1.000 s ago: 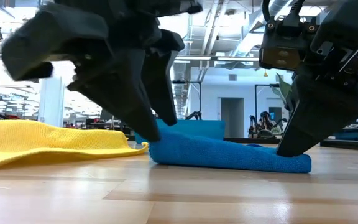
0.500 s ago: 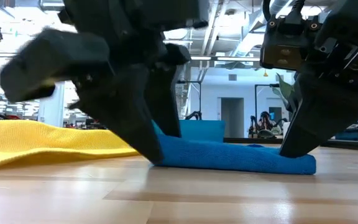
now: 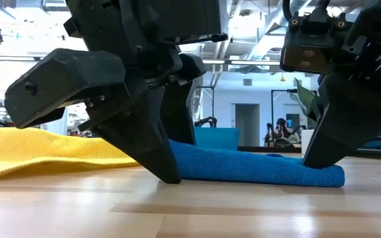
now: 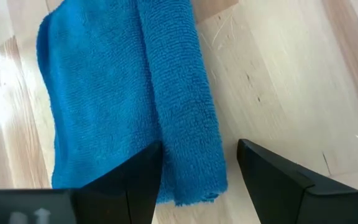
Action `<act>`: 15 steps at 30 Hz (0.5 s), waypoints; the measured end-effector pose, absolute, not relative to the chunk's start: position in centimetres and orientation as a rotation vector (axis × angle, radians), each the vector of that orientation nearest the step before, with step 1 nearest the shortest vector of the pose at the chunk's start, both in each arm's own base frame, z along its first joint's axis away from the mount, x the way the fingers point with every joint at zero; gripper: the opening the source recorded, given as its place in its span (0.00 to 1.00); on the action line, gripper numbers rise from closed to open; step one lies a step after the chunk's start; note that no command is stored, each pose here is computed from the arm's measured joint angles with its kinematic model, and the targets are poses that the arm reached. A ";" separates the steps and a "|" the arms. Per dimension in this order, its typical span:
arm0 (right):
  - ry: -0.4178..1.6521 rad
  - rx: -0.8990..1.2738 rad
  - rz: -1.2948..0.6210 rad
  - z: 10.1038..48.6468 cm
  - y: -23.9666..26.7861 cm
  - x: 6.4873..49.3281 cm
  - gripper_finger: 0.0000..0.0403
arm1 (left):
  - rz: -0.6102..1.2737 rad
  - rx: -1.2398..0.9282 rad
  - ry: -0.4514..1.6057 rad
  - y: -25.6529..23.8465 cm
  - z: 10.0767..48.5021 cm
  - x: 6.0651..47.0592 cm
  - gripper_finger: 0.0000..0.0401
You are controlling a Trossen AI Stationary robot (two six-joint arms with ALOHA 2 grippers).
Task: Roll microfiber towels into tight, uniform cylinder then place into a basket
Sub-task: Roll the blue microfiber cloth
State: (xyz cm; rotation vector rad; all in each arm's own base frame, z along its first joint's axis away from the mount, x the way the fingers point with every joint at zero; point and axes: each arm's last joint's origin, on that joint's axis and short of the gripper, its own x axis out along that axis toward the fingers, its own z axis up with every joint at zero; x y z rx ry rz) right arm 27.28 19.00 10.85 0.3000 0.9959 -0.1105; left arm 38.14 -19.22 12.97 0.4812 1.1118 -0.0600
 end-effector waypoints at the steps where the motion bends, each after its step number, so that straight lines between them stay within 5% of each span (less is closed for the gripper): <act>1: 0.996 0.300 -0.110 10.8 19.0 27.3 0.04 | -0.061 0.478 1.114 -19.2 12.9 38.1 0.51; 15: 0.995 0.301 -0.111 10.8 19.0 27.3 0.04 | 0.004 0.590 1.035 -20.9 15.2 37.4 0.51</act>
